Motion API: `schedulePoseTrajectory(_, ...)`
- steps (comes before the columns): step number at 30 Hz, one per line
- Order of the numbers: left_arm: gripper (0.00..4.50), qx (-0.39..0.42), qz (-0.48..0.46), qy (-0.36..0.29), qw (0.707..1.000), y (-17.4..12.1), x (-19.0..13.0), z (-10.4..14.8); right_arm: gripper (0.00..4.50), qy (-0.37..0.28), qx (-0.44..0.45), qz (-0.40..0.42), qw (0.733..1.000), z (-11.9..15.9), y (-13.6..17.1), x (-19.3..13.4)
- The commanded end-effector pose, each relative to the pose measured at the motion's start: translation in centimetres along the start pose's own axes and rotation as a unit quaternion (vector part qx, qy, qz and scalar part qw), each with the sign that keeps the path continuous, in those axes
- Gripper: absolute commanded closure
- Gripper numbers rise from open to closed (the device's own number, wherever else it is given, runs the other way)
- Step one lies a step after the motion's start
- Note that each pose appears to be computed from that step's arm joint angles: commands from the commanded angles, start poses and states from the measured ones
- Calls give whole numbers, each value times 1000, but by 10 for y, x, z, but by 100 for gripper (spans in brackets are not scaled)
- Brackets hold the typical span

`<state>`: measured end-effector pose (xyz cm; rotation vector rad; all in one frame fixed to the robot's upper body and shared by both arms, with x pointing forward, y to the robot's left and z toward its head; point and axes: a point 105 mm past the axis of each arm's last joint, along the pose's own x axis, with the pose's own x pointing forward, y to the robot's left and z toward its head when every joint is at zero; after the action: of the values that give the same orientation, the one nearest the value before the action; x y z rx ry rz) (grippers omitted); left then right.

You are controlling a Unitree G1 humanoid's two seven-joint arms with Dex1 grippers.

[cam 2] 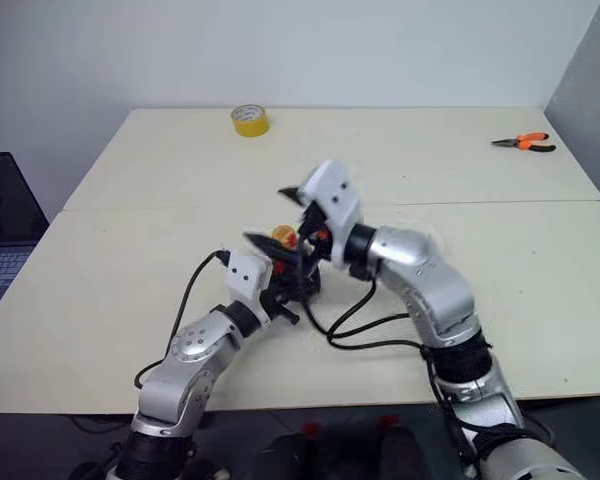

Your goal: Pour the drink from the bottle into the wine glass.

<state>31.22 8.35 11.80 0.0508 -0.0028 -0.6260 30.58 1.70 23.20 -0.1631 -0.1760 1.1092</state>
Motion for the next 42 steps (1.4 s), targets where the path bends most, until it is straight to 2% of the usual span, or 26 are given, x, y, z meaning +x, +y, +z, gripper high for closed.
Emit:
schedulePoseTrajectory(1, 376, 20, -3, -38, 999, -3, 3, 21, 0, -9, -20, -18, 1000, 11, 1, 5)
schedulePoseTrajectory(19, 376, 19, 1, -35, 999, -3, 3, 19, 0, 3, 6, -61, 998, 1, -14, 24)
schedulePoseTrajectory(29, 380, 20, 1, -32, 999, -2, 2, 17, 0, -2, 31, -86, 996, 1, -30, 5)
schedulePoseTrajectory(42, 383, 25, 5, -30, 999, 2, 1, 16, 0, 29, 29, -112, 993, -14, -46, -33)
